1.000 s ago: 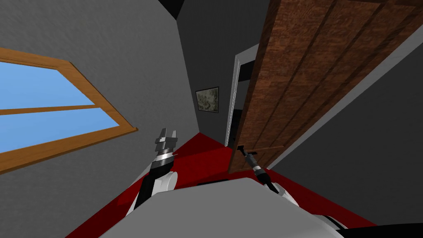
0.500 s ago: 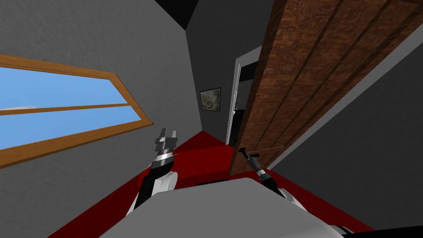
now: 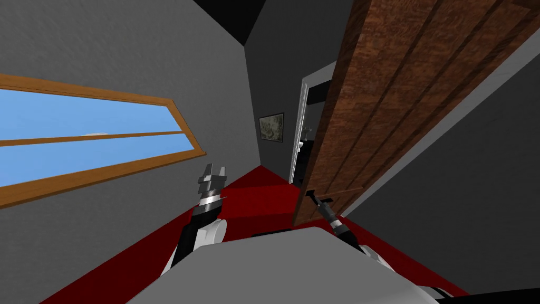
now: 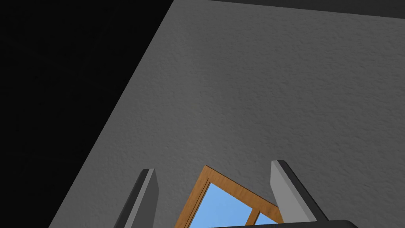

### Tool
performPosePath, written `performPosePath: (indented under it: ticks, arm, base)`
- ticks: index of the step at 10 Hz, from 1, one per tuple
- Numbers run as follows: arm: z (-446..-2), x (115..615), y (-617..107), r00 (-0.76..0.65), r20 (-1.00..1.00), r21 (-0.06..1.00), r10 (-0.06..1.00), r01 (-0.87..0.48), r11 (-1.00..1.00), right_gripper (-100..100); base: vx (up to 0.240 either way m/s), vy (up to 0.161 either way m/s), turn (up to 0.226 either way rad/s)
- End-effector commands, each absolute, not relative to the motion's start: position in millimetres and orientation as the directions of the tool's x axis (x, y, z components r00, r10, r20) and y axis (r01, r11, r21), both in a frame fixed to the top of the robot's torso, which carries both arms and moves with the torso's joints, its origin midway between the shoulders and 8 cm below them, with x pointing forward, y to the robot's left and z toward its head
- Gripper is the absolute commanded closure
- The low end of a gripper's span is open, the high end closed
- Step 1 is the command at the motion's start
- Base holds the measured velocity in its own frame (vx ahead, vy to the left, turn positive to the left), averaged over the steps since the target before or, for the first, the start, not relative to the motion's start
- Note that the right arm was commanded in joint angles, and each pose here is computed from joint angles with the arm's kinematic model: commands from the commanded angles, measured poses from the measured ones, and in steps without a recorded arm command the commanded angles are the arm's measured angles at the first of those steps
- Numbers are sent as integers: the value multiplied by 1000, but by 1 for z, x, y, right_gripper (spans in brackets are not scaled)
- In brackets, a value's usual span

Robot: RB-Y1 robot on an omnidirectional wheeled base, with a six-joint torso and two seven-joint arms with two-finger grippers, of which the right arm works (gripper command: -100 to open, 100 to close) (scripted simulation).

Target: Pull the door open

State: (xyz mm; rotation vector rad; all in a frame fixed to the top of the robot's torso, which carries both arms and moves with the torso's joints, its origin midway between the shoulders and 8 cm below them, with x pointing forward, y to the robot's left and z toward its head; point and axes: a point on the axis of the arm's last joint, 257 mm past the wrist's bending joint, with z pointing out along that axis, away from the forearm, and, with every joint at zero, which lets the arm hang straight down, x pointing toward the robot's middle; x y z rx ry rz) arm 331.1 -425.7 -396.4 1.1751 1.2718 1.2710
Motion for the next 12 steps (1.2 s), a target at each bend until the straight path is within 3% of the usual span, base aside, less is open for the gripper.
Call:
performPosePath:
  ticks: [1,6,12]
  arm:
    - [-396,324,-428,-85,4,1000,996,6,-4,100]
    - [-394,305,-435,-91,2,1000,996,2,-1,100]
    - [-393,292,-440,-95,0,1000,995,0,0,100]
  base:
    - [-163,-76,158]
    - [-206,-78,171]
    - [-93,-31,81]
